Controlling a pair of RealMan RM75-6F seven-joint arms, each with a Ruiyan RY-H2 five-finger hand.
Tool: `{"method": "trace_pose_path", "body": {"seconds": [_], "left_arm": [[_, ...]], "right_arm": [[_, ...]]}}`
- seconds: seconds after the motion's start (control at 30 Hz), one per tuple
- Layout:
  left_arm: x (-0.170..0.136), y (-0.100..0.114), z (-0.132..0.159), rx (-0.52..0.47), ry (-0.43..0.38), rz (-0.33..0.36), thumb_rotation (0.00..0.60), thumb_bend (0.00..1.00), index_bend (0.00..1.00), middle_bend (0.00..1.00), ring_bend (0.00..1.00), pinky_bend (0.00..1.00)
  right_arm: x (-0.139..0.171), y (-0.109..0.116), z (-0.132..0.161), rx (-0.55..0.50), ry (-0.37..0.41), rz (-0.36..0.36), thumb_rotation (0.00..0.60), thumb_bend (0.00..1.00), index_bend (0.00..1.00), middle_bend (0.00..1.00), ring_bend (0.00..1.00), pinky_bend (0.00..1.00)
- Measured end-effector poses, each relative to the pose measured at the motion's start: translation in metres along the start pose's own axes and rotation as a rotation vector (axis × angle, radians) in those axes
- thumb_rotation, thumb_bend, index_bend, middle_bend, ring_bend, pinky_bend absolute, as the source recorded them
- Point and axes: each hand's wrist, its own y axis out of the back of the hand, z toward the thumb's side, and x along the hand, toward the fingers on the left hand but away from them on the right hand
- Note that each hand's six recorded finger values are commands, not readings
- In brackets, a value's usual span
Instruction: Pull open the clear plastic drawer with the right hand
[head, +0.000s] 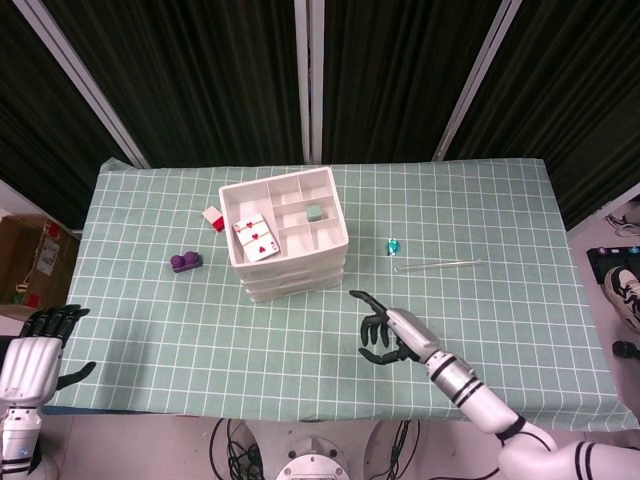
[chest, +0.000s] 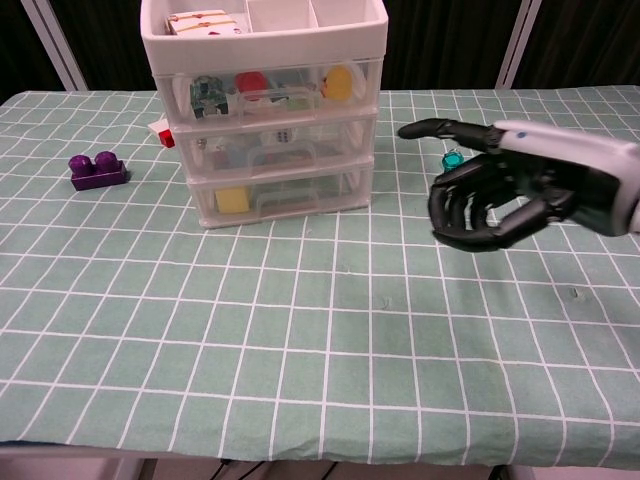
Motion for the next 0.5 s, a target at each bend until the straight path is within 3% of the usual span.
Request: {"method": "trace_pose_path", "body": {"seconds": [0.3,0.5], "left_arm": [[-0.001,-0.001,-0.005,-0.001,0.015,-0.009,0.600,0.05,0.22,0.20,0.16,0.19],[0.002,0.000,-0.006,-0.001,0.014,-0.008,0.600,0.05,0.22,0.20,0.16,0.19]], "right_arm": [[-0.071,-0.046,0.010,-0.341,-0.070,0.127,0.600,0.37,0.05,0.60,0.64,0.70],[-0.098,-0.055,0.018,-0.407,-0.064,0.140,0.600,0.38,0.05,0.60,0.64,0.70]]}}
